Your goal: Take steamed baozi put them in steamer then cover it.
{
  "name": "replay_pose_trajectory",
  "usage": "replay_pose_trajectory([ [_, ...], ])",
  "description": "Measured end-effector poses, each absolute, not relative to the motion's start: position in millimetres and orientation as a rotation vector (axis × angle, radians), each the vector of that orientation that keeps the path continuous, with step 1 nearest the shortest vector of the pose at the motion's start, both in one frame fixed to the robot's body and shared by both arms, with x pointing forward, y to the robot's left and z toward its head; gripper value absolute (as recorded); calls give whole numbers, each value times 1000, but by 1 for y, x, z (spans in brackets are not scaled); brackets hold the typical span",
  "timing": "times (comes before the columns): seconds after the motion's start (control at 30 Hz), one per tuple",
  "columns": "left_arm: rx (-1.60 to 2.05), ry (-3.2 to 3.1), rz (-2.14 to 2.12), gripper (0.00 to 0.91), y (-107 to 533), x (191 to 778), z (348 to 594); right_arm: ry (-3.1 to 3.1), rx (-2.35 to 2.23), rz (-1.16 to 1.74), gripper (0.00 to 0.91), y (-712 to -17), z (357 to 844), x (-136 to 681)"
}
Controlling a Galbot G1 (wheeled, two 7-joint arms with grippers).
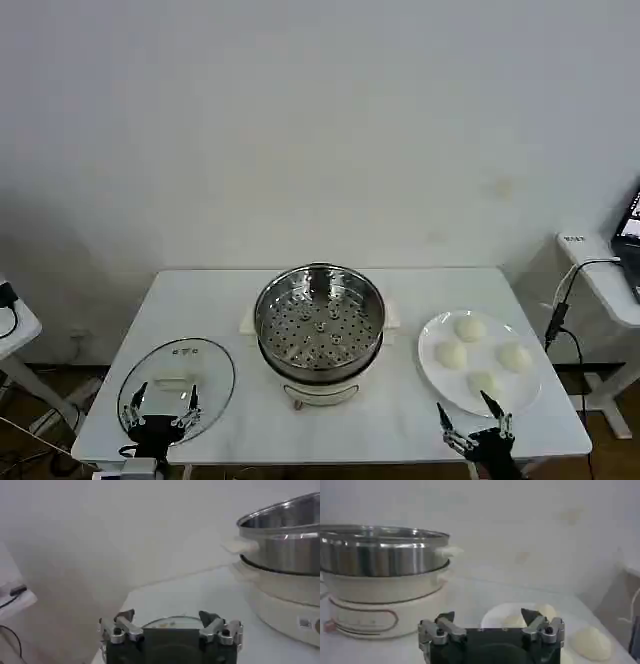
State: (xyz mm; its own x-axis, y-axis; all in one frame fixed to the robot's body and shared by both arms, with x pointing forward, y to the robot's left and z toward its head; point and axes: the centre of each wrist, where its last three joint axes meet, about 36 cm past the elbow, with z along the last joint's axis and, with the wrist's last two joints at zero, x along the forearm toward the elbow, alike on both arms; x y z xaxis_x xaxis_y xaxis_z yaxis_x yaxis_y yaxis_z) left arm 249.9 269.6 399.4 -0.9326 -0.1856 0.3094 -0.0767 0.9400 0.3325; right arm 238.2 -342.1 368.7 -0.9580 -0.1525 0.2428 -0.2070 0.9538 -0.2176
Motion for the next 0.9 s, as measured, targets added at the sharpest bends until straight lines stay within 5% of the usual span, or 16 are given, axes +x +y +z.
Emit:
replay_pose_trajectory([
  [0.9,61,-2731,-764,907,314,257,432,-2039,821,1584,907,-487,513,456],
])
